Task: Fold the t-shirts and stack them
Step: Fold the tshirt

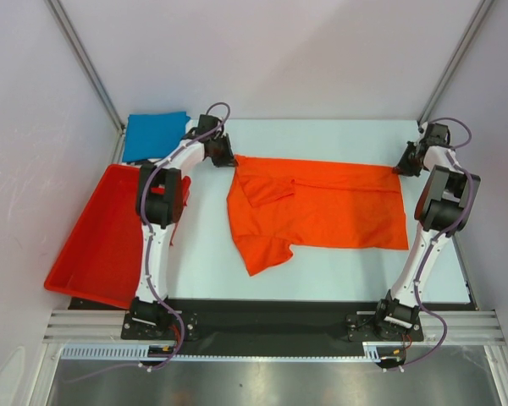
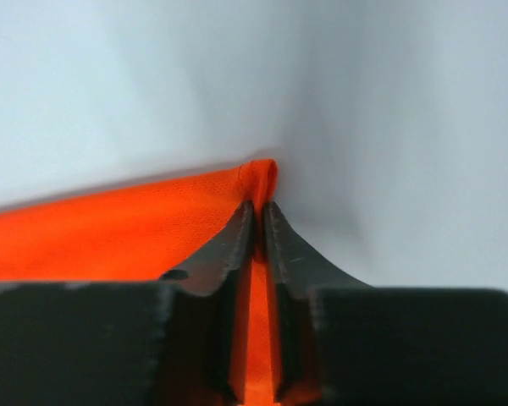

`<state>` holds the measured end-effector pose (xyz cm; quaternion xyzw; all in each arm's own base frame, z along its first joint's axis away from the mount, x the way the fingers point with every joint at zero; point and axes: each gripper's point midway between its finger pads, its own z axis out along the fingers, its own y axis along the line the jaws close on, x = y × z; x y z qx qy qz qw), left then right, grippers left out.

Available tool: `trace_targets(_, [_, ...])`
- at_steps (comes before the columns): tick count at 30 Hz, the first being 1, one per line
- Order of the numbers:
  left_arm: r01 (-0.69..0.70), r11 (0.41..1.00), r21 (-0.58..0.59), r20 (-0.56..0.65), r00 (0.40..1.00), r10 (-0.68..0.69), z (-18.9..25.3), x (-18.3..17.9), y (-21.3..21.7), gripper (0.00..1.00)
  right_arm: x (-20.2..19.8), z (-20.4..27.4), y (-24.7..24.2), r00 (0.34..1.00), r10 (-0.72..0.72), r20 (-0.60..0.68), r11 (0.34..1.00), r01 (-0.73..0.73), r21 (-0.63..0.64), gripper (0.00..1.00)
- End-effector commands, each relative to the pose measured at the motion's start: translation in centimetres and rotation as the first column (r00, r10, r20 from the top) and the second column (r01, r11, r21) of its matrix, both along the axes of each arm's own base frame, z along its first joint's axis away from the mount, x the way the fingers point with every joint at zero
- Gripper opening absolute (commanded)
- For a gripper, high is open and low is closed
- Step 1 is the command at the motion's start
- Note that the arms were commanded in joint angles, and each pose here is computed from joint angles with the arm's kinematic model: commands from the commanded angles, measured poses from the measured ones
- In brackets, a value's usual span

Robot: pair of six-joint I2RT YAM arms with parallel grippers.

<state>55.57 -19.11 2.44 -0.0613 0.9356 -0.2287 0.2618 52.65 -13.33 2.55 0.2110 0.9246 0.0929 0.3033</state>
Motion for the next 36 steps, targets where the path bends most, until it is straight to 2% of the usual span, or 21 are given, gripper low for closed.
trace_targets(1, [-0.039, 0.998, -0.041, 0.05, 0.998, 0.041, 0.9, 2.2, 0.6, 0.01, 0.9, -1.7, 0.7, 1.0, -0.002, -0.006, 1.0, 0.002, 0.004, 0.1])
trace_targets(6, [-0.099, 0.993, -0.067, 0.125, 0.986, 0.107, 3.1, 5.1, 2.3, 0.0, 3.3, -0.7, 0.4, 0.994, -0.083, 0.065, 0.995, 0.08, 0.056, 0.0])
trace_targets(7, [-0.107, 0.992, -0.069, 0.134, 0.984, 0.115, 3.4, 5.5, 2.7, 0.0, 4.6, 0.7, 0.4, 0.992, -0.085, 0.097, 0.995, 0.079, 0.064, 0.0])
trace_targets(10, [-0.117, 0.99, -0.082, 0.162, 0.978, 0.129, 4.3, 6.7, 3.6, 0.0, 6.4, 1.1, 1.2, 0.992, -0.079, 0.095, 0.993, 0.07, 0.091, 0.02])
trace_targets(11, [-0.111, 0.99, -0.088, 0.173, 0.977, 0.124, 4.7, 6.9, 3.8, 0.06, 6.2, 0.3, 1.3, 0.995, -0.077, 0.056, 0.993, 0.071, 0.099, 0.2])
trace_targets(12, [-0.11, 0.99, -0.089, 0.169, 0.978, 0.124, 4.9, 6.7, 3.8, 0.16, 6.4, 0.4, 1.3, 0.995, -0.082, 0.049, 0.992, 0.077, 0.096, 0.27])
trace_targets(14, [-0.102, 0.993, -0.064, 0.185, 0.976, 0.112, 6.3, 6.3, 4.1, 0.37, 7.0, 2.5, 0.4, 0.993, -0.098, 0.07, 0.993, 0.094, 0.07, 0.33])
trace_targets(15, [-0.104, 0.993, -0.05, 0.193, 0.975, 0.112, 6.9, 6.2, 4.4, 0.55, 6.4, 2.9, 0.2, 0.993, -0.105, 0.047, 0.993, 0.102, 0.066, 0.41])
trace_targets(17, [-0.116, 0.993, 0.0, 0.219, 0.969, 0.113, 9.2, 5.7, 5.2, 0.65, 5.8, 5.9, -1.0, 0.989, -0.135, 0.059, 0.991, 0.134, 0.015, 0.51])
trace_targets(20, [-0.127, 0.991, 0.05, 0.232, 0.966, 0.112, 11.1, 4.6, 6.2, 0.76, 2.2, 6.9, -2.3, 0.985, -0.17, -0.029, 0.984, 0.168, -0.05, 0.63])
trace_targets(21, [-0.119, 0.991, 0.063, 0.249, 0.963, 0.1, 12.5, 3.9, 6.3, 0.77, 0.7, 9.0, -2.4, 0.982, -0.188, -0.03, 0.981, 0.186, -0.061, 0.68])
trace_targets(24, [-0.112, 0.989, 0.099, 0.255, 0.963, 0.083, 14.6, 1.5, 6.2, 0.76, -4.0, 9.8, -3.2, 0.968, -0.238, -0.081, 0.971, 0.235, -0.053, 0.71])
trace_targets(26, [-0.095, 0.989, 0.113, 0.229, 0.971, 0.067, 14.8, -0.5, 5.4, 0.73, -6.2, 9.6, -2.7, 0.966, -0.242, -0.092, 0.97, 0.24, -0.025, 0.71])
trace_targets(27, [-0.092, 0.987, 0.131, 0.197, 0.978, 0.065, 13.9, -1.9, 5.3, 0.7, -8.0, 7.5, -2.2, 0.961, -0.242, -0.136, 0.97, 0.244, -0.006, 0.7])
trace_targets(28, [-0.086, 0.988, 0.131, 0.212, 0.976, 0.057, 15.4, -3.1, 5.0, 0.68, -8.5, 9.0, -1.2, 0.968, -0.229, -0.101, 0.972, 0.232, 0.028, 0.69])
trace_targets(29, [-0.057, 0.987, 0.148, 0.168, 0.985, 0.032, 13.8, -5.3, 4.1, 0.65, -9.2, 8.8, -0.5, 0.97, -0.22, -0.107, 0.973, 0.226, 0.049, 0.69])
trace_targets(31, [-0.038, 0.988, 0.151, 0.152, 0.988, 0.014, 13.7, -7.6, 3.5, 0.6, -11.1, 8.0, 1.9, 0.974, -0.189, -0.128, 0.976, 0.201, 0.086, 0.67])
trace_targets(32, [-0.025, 0.99, 0.136, 0.177, 0.984, 0.0, 15.4, -9.2, 2.8, 0.58, -11.9, 7.5, 2.6, 0.975, -0.173, -0.14, 0.978, 0.187, 0.093, 0.67])
trace_targets(33, [-0.01, 0.991, 0.137, 0.112, 0.994, -0.006, 13.1, -11.4, 2.8, 0.54, -12.3, 7.5, 3.1, 0.976, -0.169, -0.134, 0.979, 0.183, 0.093, 0.66])
trace_targets(34, [-0.006, 0.991, 0.132, 0.109, 0.994, -0.009, 13.1, -12.6, 2.7, 0.52, -13.8, 6.4, 4.2, 0.974, -0.154, -0.168, 0.978, 0.175, 0.116, 0.65])
trace_targets(36, [0.019, 0.992, 0.124, 0.069, 0.997, -0.028, 11.8, -16.3, 2.4, 0.5, -14.4, 7.6, 5.2, 0.982, -0.15, -0.118, 0.976, 0.166, 0.143, 0.62])
